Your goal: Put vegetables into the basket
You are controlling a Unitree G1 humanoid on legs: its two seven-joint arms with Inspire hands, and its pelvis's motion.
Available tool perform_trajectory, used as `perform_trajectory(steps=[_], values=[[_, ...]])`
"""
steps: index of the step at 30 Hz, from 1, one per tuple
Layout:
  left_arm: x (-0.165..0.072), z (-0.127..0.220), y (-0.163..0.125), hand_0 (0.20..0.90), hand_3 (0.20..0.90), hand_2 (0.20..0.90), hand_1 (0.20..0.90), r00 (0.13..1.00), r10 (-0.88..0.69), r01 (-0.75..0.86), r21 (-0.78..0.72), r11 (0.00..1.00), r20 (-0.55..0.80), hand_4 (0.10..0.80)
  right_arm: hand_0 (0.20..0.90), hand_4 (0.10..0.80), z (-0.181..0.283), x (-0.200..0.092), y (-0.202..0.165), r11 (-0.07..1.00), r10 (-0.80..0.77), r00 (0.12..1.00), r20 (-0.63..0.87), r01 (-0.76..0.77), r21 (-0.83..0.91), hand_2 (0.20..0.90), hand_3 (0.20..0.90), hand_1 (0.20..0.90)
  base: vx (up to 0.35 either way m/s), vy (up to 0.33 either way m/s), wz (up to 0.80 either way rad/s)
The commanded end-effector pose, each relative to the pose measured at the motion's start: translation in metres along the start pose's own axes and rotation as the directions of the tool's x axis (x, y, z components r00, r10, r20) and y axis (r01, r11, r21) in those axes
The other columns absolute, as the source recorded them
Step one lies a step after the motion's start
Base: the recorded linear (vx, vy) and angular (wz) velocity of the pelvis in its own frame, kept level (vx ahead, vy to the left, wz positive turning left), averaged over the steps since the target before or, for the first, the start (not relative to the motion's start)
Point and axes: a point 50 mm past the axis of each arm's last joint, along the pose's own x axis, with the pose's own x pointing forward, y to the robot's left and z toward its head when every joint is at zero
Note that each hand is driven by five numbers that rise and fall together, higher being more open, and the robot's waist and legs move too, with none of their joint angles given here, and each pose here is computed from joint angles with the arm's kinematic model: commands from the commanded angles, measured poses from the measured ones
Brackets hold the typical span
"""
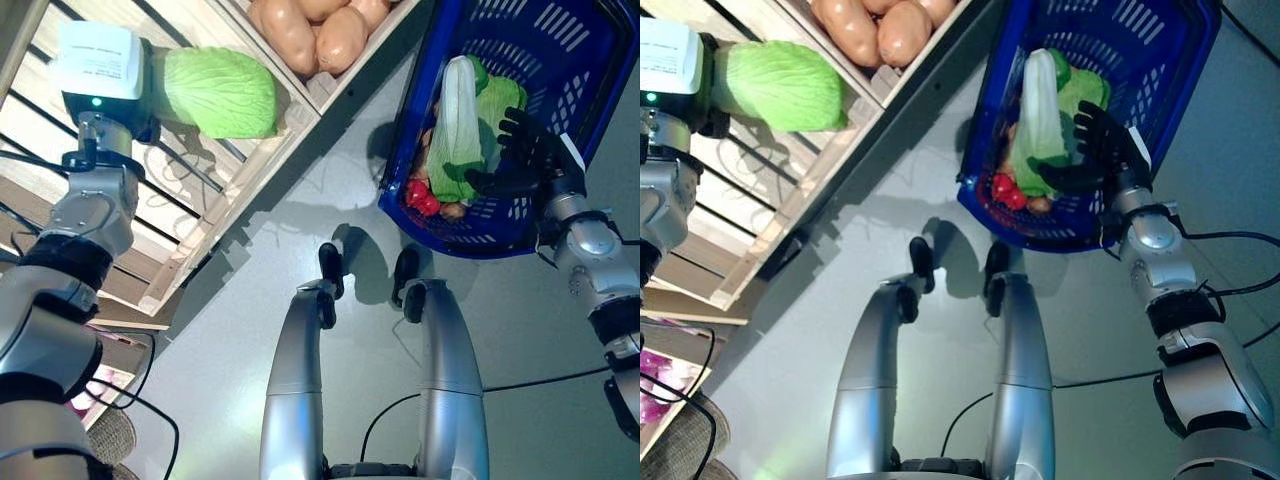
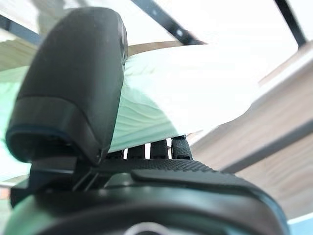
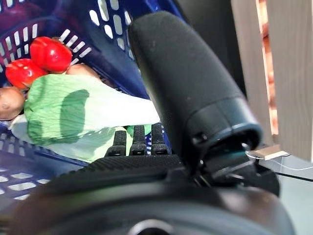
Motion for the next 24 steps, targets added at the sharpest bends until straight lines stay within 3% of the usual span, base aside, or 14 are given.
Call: perform_trajectory(steps=[1,7,10,15,22,24], values=[[-0.003,-0.058,0.029,0.300,0.300,0.300,0.300,0.977,0.147,-0.160,-0.071,0.985,-0.156,0.400,0.900,0.800,0.044,-0.006,-0.016,0.998,-0.020,0.967,0.253,0.006,0.057,0.900,0.900,0.900,-0.017,-0.101,0.03],[-0.009,-0.040,0.023,0.300,0.300,0.300,0.300,0.991,0.111,-0.127,-0.277,0.952,-0.071,0.400,0.900,0.800,0.030,-0.016,0.000,0.994,0.010,0.966,0.260,-0.039,0.104,0.900,0.900,0.900,-0.014,-0.102,0.00],[-0.022,-0.038,0.002,0.300,0.300,0.300,0.300,0.997,0.005,-0.039,-0.428,0.903,-0.080,0.400,0.900,0.800,0.019,-0.023,0.010,0.990,0.018,0.969,0.246,-0.051,0.130,0.900,0.900,0.900,0.010,-0.117,-0.02],[-0.053,-0.037,-0.031,0.300,0.300,0.300,0.300,0.987,-0.137,0.043,-0.674,0.737,-0.087,0.400,0.900,0.800,0.003,-0.039,0.017,0.973,-0.041,0.972,0.233,-0.014,0.230,0.900,0.900,0.900,0.043,-0.115,0.02],[-0.141,-0.007,-0.083,0.300,0.300,0.300,0.300,0.962,-0.266,0.032,-0.938,0.344,-0.064,0.400,0.900,0.800,-0.029,-0.084,0.047,0.938,-0.041,0.971,0.235,-0.043,0.344,0.900,0.900,0.900,0.116,-0.074,0.03],[-0.155,0.008,-0.087,0.300,0.300,0.300,0.300,0.961,-0.275,0.071,-0.948,0.310,-0.018,0.400,0.900,0.800,-0.031,-0.092,0.059,0.921,-0.038,0.969,0.245,-0.062,0.384,0.900,0.900,0.900,0.100,-0.079,0.05]])
